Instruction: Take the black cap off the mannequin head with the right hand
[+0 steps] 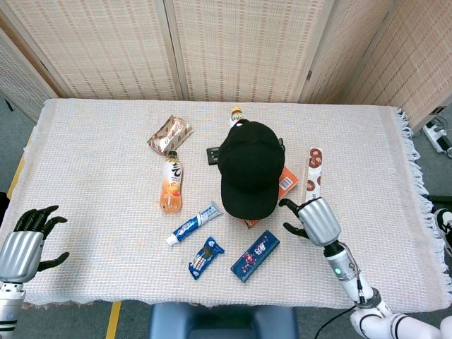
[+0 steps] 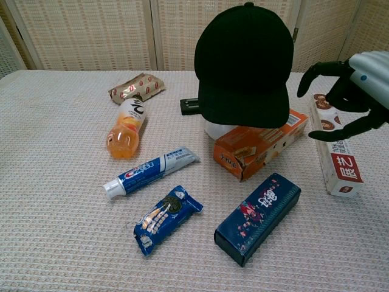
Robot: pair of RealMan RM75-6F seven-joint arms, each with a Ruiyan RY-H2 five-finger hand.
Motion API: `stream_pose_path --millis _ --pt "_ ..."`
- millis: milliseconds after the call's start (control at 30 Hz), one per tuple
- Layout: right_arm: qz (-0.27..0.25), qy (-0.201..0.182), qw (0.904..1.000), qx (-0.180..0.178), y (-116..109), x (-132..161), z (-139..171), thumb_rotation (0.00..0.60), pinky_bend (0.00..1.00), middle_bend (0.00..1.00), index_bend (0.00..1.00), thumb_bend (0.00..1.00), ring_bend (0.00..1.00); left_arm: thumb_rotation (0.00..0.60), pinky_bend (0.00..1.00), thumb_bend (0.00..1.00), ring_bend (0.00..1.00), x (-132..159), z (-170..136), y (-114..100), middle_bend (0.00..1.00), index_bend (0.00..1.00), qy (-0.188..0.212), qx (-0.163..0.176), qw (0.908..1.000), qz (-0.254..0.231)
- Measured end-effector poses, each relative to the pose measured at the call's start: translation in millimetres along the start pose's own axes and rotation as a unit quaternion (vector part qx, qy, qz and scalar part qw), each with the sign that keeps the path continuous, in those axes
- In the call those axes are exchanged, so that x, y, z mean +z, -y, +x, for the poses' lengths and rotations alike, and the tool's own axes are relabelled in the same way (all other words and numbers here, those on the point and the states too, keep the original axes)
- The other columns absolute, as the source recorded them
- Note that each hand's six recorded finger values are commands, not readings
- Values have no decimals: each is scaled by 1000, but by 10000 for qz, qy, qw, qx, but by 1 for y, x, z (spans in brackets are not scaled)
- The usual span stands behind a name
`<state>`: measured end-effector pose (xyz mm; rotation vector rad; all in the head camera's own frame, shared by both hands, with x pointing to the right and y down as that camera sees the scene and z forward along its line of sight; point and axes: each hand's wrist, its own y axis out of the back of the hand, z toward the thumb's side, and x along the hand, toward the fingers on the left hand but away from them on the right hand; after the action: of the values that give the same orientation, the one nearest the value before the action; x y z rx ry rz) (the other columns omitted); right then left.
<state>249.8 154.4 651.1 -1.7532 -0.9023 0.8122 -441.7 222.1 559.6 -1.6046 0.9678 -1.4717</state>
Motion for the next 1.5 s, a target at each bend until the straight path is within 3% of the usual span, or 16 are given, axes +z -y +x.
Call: stream_pose_path --millis 633,700,900,1067,1200,1500 --pt "169 -322 9978 -563 38 24 -34 600 1000 996 403 14 1000 600 172 133 186 -5 1 -3 194 346 -10 38 10000 -55" --pt "191 -372 9971 -632 39 26 -37 600 1000 996 412 96 1000 600 172 133 187 -6 0 -3 194 346 -12 34 10000 -70" --pt "237 -569 9950 -787 36 29 -40 600 1000 996 578 545 1000 600 171 133 186 -10 -1 -4 194 346 -37 29 9999 -107" --pt "277 -658 9937 -869 26 24 -40 600 1000 998 711 860 1000 600 171 133 186 -10 0 -4 194 346 -22 30 9999 -112" --pt "269 -674 9926 -975 16 19 -42 600 1000 1000 786 986 1000 600 172 134 186 -9 0 -4 193 345 0 54 9999 -118" --pt "-49 -503 9871 -1521 -18 15 -56 600 1000 1000 866 1000 1000 600 171 133 186 -6 0 -6 193 345 50 68 9999 -91"
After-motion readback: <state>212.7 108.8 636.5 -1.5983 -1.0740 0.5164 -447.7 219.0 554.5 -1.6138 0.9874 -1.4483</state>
